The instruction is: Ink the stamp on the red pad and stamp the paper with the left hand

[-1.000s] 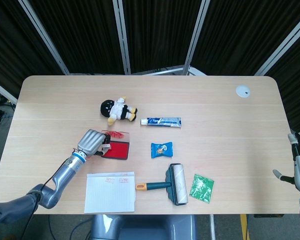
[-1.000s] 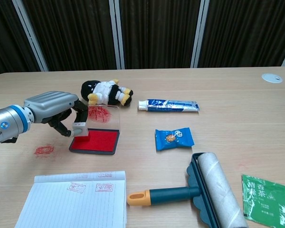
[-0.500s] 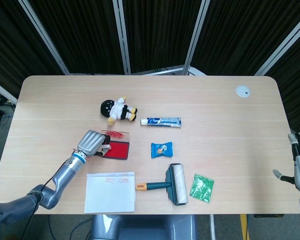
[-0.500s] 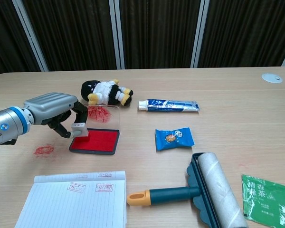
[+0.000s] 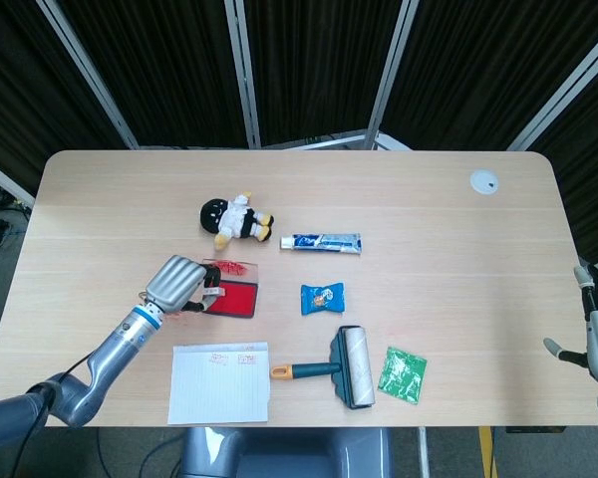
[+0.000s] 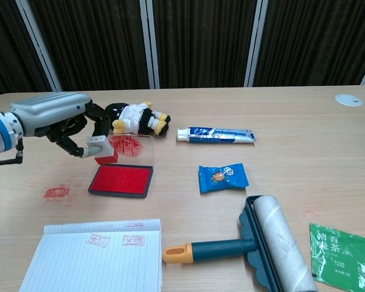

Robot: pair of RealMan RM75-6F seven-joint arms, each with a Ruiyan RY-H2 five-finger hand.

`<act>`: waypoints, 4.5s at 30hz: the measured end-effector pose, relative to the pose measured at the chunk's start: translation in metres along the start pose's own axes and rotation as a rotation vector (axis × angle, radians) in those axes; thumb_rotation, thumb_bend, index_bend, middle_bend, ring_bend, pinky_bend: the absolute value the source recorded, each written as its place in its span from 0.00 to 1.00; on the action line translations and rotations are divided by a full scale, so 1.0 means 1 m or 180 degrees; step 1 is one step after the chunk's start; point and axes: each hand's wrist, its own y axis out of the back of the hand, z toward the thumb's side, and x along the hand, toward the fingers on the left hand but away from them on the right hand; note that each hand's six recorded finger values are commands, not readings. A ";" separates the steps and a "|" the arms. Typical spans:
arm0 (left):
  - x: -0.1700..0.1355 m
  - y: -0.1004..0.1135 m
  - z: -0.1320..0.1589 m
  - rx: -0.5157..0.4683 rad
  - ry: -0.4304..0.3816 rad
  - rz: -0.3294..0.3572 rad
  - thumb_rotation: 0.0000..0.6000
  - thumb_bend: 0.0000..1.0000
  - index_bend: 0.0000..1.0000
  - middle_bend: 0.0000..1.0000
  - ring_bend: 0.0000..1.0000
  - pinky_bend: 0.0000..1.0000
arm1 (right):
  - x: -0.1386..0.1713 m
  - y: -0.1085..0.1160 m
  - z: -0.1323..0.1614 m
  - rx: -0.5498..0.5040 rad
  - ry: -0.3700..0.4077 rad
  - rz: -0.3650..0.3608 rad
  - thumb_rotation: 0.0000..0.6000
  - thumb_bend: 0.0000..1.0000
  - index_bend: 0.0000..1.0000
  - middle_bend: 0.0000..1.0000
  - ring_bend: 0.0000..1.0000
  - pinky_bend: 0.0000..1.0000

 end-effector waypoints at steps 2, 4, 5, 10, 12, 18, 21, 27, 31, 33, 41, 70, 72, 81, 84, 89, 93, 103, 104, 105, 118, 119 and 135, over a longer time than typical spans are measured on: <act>-0.009 0.004 0.003 -0.0009 -0.0037 -0.0013 1.00 0.44 0.64 0.56 0.80 0.93 | 0.001 0.001 0.001 -0.0007 0.0012 -0.0008 1.00 0.00 0.00 0.00 0.00 0.00; -0.022 0.004 0.006 -0.0016 -0.0056 -0.0046 1.00 0.44 0.63 0.56 0.80 0.93 | 0.002 0.002 0.001 -0.0018 0.0018 -0.0014 1.00 0.00 0.00 0.00 0.00 0.00; -0.028 0.003 0.006 -0.0020 -0.0050 -0.0071 1.00 0.44 0.63 0.56 0.80 0.93 | 0.002 0.002 0.002 -0.0025 0.0022 -0.0017 1.00 0.00 0.00 0.00 0.00 0.00; -0.064 -0.009 0.009 -0.0054 0.0032 -0.0260 1.00 0.45 0.64 0.56 0.80 0.93 | 0.004 0.005 0.005 -0.0070 0.0069 -0.0025 1.00 0.00 0.00 0.00 0.00 0.00; -0.078 -0.015 0.010 -0.0063 0.0092 -0.0308 1.00 0.45 0.64 0.56 0.80 0.93 | 0.005 0.006 0.005 -0.0088 0.0080 -0.0024 1.00 0.00 0.00 0.00 0.00 0.00; -0.104 -0.029 0.010 -0.0029 0.0256 -0.0336 1.00 0.45 0.64 0.56 0.80 0.93 | 0.007 0.009 0.007 -0.0152 0.0125 -0.0022 1.00 0.00 0.00 0.00 0.00 0.00; -0.114 -0.038 0.012 -0.0059 0.0300 -0.0371 1.00 0.45 0.64 0.56 0.80 0.93 | 0.008 0.011 0.009 -0.0184 0.0155 -0.0029 1.00 0.00 0.00 0.00 0.00 0.00; -0.121 -0.046 0.015 -0.0099 0.0326 -0.0371 1.00 0.45 0.64 0.56 0.80 0.93 | 0.010 0.015 0.010 -0.0238 0.0190 -0.0038 1.00 0.00 0.00 0.00 0.00 0.00; -0.119 -0.052 0.018 -0.0120 0.0305 -0.0401 1.00 0.45 0.64 0.57 0.80 0.93 | 0.010 0.016 0.009 -0.0253 0.0189 -0.0038 1.00 0.00 0.00 0.00 0.00 0.00; -0.118 -0.055 0.018 -0.0116 0.0301 -0.0426 1.00 0.45 0.64 0.56 0.80 0.93 | 0.010 0.016 0.008 -0.0255 0.0183 -0.0035 1.00 0.00 0.00 0.00 0.00 0.00; -0.113 -0.071 0.012 -0.0129 0.0317 -0.0537 1.00 0.45 0.64 0.57 0.80 0.93 | 0.009 0.016 0.004 -0.0236 0.0135 -0.0037 1.00 0.00 0.00 0.00 0.00 0.00; -0.106 -0.098 0.015 0.0013 0.0162 -0.0652 1.00 0.45 0.64 0.57 0.80 0.93 | 0.007 0.016 -0.001 -0.0223 0.0084 -0.0050 1.00 0.00 0.00 0.00 0.00 0.00; -0.105 -0.100 0.015 0.0016 0.0168 -0.0662 1.00 0.45 0.64 0.57 0.80 0.93 | 0.007 0.016 -0.001 -0.0224 0.0080 -0.0050 1.00 0.00 0.00 0.00 0.00 0.00; -0.106 -0.102 0.013 0.0003 0.0186 -0.0659 1.00 0.45 0.64 0.57 0.80 0.93 | 0.006 0.016 -0.002 -0.0228 0.0074 -0.0049 1.00 0.00 0.00 0.00 0.00 0.00; -0.106 -0.103 0.012 0.0010 0.0189 -0.0671 1.00 0.45 0.64 0.57 0.80 0.93 | 0.006 0.016 -0.002 -0.0227 0.0075 -0.0047 1.00 0.00 0.00 0.00 0.00 0.00; -0.106 -0.106 0.012 0.0013 0.0188 -0.0695 1.00 0.45 0.64 0.57 0.80 0.93 | 0.006 0.016 -0.002 -0.0224 0.0067 -0.0041 1.00 0.00 0.00 0.00 0.00 0.00; -0.105 -0.106 0.013 0.0027 0.0178 -0.0697 1.00 0.45 0.64 0.57 0.80 0.93 | 0.006 0.015 -0.003 -0.0220 0.0058 -0.0040 1.00 0.00 0.00 0.00 0.00 0.00; -0.104 -0.103 0.013 -0.0011 0.0188 -0.0659 1.00 0.45 0.64 0.57 0.80 0.93 | 0.005 0.015 -0.004 -0.0218 0.0052 -0.0034 1.00 0.00 0.00 0.00 0.00 0.00; -0.103 -0.102 0.013 -0.0019 0.0186 -0.0642 1.00 0.45 0.64 0.57 0.80 0.93 | 0.005 0.015 -0.004 -0.0217 0.0054 -0.0032 1.00 0.00 0.00 0.00 0.00 0.00; -0.103 -0.099 0.013 -0.0033 0.0183 -0.0616 1.00 0.45 0.64 0.57 0.80 0.93 | 0.005 0.014 -0.003 -0.0215 0.0055 -0.0031 1.00 0.00 0.00 0.00 0.00 0.00; -0.105 -0.043 0.008 -0.0315 0.0177 -0.0291 1.00 0.45 0.64 0.56 0.80 0.92 | 0.007 0.013 -0.001 -0.0182 0.0063 -0.0030 1.00 0.00 0.00 0.00 0.00 0.00; -0.105 -0.038 0.006 -0.0319 0.0188 -0.0268 1.00 0.45 0.64 0.56 0.80 0.92 | 0.007 0.013 -0.001 -0.0181 0.0062 -0.0029 1.00 0.00 0.00 0.00 0.00 0.00; -0.085 -0.028 -0.056 -0.0235 0.0674 -0.0343 1.00 0.45 0.63 0.55 0.79 0.92 | 0.005 0.007 -0.001 -0.0118 0.0040 0.0015 1.00 0.00 0.00 0.00 0.00 0.00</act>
